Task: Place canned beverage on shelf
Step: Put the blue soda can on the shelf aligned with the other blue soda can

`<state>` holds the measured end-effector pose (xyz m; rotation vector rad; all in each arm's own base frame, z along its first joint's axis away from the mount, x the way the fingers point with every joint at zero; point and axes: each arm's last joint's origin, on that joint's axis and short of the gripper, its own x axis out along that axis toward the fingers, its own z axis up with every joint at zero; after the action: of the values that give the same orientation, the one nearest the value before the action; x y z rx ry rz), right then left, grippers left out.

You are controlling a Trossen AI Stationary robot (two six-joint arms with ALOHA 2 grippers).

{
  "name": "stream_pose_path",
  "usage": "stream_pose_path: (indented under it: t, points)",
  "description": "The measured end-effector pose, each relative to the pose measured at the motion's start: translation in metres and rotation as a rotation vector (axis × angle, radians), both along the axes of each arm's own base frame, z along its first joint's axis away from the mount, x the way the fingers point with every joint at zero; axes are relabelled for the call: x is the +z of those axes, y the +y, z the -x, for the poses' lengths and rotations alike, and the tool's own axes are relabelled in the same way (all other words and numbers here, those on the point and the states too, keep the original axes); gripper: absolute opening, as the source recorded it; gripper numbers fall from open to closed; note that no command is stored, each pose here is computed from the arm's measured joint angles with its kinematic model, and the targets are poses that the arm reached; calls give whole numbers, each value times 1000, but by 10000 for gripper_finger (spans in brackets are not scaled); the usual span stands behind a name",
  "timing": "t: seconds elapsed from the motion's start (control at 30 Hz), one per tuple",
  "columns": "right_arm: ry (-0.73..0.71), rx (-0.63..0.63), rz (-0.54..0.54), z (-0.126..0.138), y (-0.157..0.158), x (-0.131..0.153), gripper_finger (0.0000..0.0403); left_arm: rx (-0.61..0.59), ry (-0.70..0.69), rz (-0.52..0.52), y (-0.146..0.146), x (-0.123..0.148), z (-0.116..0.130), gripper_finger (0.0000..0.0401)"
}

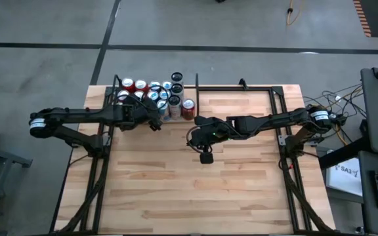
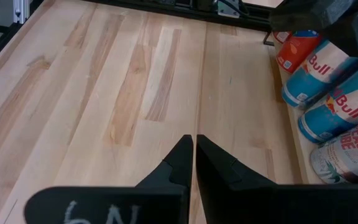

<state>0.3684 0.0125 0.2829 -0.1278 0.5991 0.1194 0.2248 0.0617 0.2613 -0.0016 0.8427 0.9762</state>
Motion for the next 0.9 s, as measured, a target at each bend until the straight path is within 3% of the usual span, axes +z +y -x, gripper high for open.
stream_pose_path:
  t: [0.27, 0.5, 0.57, 0.73, 0.8, 0.9]
  points:
    - [0, -6, -8, 0, 0, 0, 9, -16, 8, -9, 0, 16, 0, 295]
    - [1, -9, -12, 0, 0, 0, 9, -32, 36, 18, -2, 53, 5, 295]
    - [1, -9, -12, 0, 0, 0, 9, -88, 44, 85, -5, 65, 7, 295]
    - [1, -9, -12, 0, 0, 0, 9, -357, 118, 249, -26, 74, 13, 271]
    - [1, -9, -12, 0, 0, 0, 9, -450, 166, 268, -32, 67, 15, 242]
    - [1, -9, -12, 0, 0, 0, 9, -500, 216, 260, -36, 49, 16, 177]
